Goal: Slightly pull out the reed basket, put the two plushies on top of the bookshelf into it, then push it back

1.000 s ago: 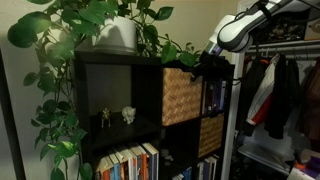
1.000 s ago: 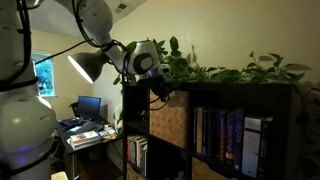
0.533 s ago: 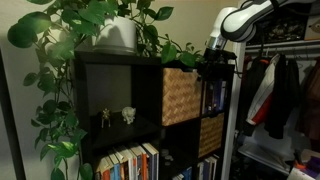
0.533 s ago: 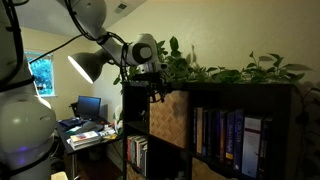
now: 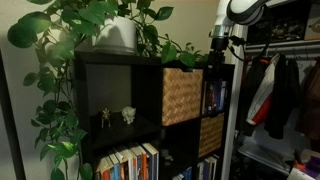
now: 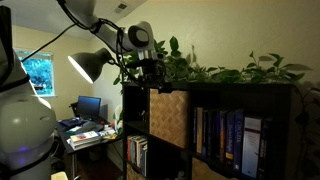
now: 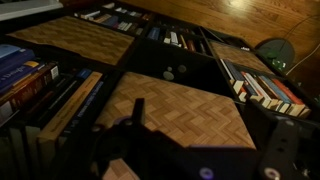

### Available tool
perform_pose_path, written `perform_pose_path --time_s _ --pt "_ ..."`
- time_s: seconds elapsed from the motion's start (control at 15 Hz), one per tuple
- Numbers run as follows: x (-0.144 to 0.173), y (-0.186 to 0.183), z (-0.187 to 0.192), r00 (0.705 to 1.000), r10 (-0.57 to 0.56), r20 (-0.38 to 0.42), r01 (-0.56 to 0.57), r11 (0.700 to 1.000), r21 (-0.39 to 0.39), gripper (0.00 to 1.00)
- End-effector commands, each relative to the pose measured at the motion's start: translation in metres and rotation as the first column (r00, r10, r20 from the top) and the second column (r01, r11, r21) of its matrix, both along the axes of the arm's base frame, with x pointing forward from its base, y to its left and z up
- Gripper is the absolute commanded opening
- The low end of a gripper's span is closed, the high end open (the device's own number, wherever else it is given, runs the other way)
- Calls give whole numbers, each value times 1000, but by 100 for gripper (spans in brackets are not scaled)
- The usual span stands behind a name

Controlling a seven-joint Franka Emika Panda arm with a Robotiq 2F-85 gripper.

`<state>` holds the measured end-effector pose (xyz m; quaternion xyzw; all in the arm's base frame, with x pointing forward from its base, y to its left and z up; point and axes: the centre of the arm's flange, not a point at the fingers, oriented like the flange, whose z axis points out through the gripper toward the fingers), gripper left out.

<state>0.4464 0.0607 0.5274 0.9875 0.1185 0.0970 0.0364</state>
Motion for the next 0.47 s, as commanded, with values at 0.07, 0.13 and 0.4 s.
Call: perform_pose_path --time_s 0.07,0.13,0.4 --pt "-2 1 4 1000 8 1 -8 1000 -5 100" --pt "-2 1 4 1000 10 1 -10 1000 -6 100" --pt "-2 1 4 1000 12 1 -12 1000 -7 100"
